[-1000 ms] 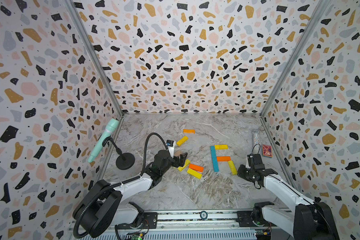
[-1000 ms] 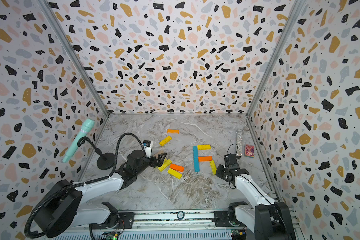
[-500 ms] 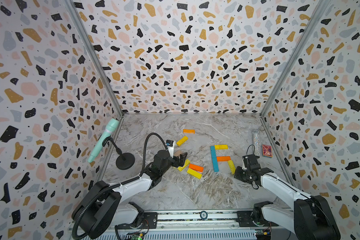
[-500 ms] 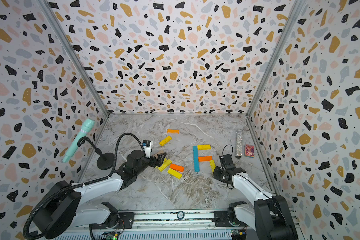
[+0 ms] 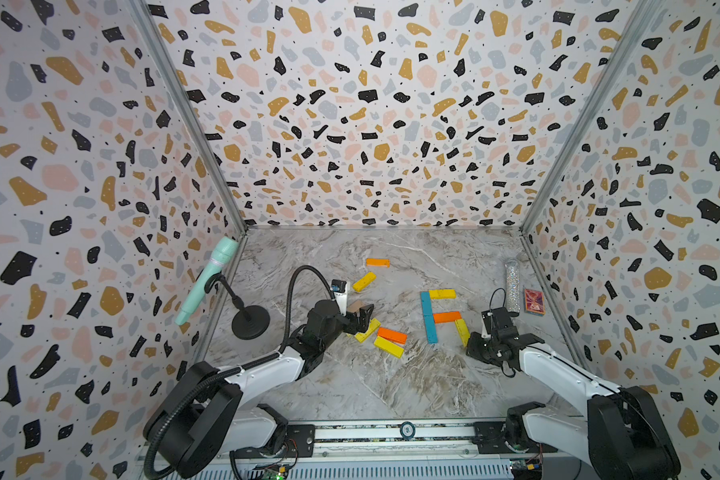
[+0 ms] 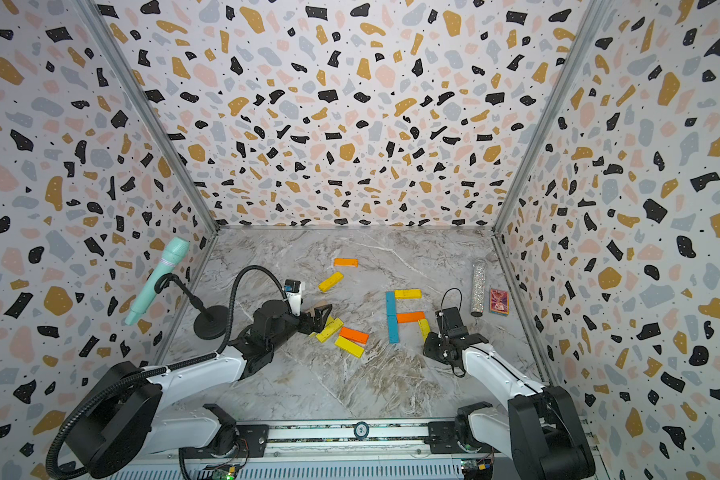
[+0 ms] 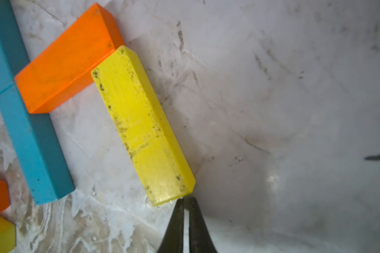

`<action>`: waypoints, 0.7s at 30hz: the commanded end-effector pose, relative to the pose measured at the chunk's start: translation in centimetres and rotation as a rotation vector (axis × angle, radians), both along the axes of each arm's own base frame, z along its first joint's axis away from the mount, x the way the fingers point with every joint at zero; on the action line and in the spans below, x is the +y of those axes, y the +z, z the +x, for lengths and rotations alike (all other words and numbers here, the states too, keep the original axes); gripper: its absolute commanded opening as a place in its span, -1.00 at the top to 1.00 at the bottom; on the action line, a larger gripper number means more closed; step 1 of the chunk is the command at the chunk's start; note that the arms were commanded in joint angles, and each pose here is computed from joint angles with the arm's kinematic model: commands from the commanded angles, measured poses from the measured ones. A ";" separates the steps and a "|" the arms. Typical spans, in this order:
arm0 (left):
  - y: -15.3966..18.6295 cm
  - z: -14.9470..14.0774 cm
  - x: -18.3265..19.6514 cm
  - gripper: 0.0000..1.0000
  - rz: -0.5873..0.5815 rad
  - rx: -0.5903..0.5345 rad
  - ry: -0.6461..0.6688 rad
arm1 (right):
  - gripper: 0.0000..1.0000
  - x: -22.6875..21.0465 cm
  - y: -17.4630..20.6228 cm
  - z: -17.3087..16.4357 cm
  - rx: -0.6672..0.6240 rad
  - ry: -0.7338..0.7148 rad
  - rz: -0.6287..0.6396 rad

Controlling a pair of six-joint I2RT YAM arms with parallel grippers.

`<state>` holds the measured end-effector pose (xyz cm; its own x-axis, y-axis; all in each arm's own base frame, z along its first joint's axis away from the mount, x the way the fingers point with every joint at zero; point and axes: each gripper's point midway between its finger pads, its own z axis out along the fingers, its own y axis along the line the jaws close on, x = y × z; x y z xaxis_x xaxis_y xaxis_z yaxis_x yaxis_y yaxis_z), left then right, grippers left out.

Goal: Assemble the number 6 with building blocks
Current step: Assemble the building block at the center of the board.

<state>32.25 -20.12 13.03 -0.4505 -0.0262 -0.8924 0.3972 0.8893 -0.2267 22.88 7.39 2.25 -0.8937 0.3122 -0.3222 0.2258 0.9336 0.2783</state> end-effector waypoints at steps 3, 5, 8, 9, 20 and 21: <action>0.6 0.0 -0.1 -0.99 -0.012 -0.029 -0.004 | 0.80 -1.0 3.3 1.2 -0.076 -0.037 -0.042; 0.7 0.0 -0.1 -0.99 -0.011 -0.032 -0.002 | 0.82 -1.7 3.4 1.6 -0.083 -0.048 -0.058; 0.7 -0.1 -0.1 -0.99 -0.011 -0.033 -0.004 | 0.84 -2.3 3.2 2.4 -0.097 -0.051 -0.062; 0.7 -0.1 -0.1 -0.99 -0.012 -0.034 -0.006 | 0.84 -2.5 3.1 2.7 -0.101 -0.054 -0.062; 0.8 -0.1 0.1 -0.99 -0.010 -0.044 0.001 | 0.85 -2.6 1.4 3.7 -0.088 -0.043 -0.060; 0.8 -0.1 0.1 -0.99 -0.008 -0.045 0.000 | 0.85 -2.5 1.1 3.7 -0.083 -0.038 -0.059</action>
